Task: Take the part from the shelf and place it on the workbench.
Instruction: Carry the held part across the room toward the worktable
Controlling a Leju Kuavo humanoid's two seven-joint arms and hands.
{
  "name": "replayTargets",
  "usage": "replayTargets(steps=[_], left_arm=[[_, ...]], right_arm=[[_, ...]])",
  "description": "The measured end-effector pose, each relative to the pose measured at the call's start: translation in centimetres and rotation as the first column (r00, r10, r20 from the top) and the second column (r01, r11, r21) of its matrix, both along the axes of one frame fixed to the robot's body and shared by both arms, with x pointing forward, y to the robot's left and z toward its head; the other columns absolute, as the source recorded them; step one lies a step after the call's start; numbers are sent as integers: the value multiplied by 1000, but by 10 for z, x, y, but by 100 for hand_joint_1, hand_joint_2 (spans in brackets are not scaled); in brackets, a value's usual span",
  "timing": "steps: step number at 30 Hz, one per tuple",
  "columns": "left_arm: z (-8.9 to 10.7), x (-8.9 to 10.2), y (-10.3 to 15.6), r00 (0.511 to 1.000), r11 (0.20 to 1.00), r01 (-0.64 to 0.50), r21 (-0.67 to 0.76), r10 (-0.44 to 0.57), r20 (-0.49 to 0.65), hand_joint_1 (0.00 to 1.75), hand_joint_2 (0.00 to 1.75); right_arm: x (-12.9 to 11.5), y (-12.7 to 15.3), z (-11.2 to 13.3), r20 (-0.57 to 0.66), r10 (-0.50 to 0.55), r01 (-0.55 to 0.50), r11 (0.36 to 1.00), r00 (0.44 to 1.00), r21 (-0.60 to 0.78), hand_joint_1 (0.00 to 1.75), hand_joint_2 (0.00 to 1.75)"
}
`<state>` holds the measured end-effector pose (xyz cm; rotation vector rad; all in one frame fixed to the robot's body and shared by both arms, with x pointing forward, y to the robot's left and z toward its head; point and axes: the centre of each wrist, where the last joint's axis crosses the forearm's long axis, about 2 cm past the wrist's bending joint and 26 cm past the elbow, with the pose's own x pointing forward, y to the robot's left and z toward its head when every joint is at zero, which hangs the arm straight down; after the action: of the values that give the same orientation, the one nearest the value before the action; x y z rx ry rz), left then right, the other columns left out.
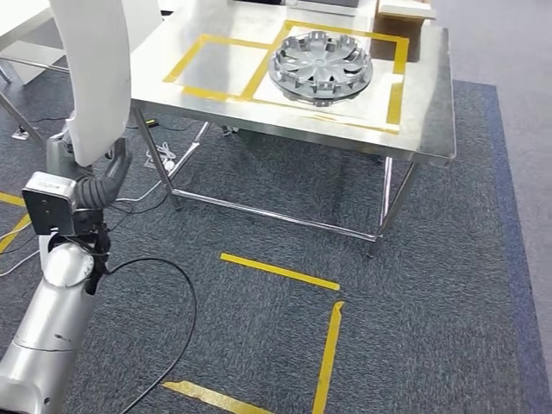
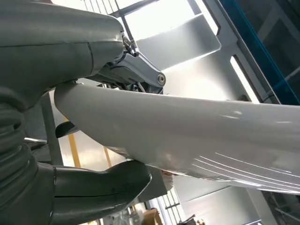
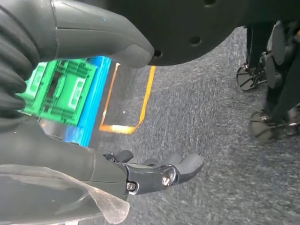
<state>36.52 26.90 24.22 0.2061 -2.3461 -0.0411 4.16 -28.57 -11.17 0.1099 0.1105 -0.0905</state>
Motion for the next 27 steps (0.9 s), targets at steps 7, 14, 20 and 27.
replayTargets(steps=[7, 14, 20, 27], left_arm=[[-4, -1, 1, 1000, 1000, -2, 3, 2, -13, 175, 175], [-4, -1, 5, 1000, 1000, 26, 11, -25, -7, 175, 175], [-9, -3, 12, 1000, 999, -6, 51, 7, -3, 175, 175], [-7, -2, 13, 1000, 998, -25, 65, 24, 11, 175, 175]], right_arm=[[-1, -1, 0, 39, -2, 4, 1000, 999, -31, 0, 175], [0, -6, 0, 110, 6, 2, 997, 994, -72, 0, 175], [1, -8, 0, 121, 9, 1, 996, 993, -88, 0, 175], [0, -10, 0, 111, 13, -2, 996, 994, -94, 0, 175]])
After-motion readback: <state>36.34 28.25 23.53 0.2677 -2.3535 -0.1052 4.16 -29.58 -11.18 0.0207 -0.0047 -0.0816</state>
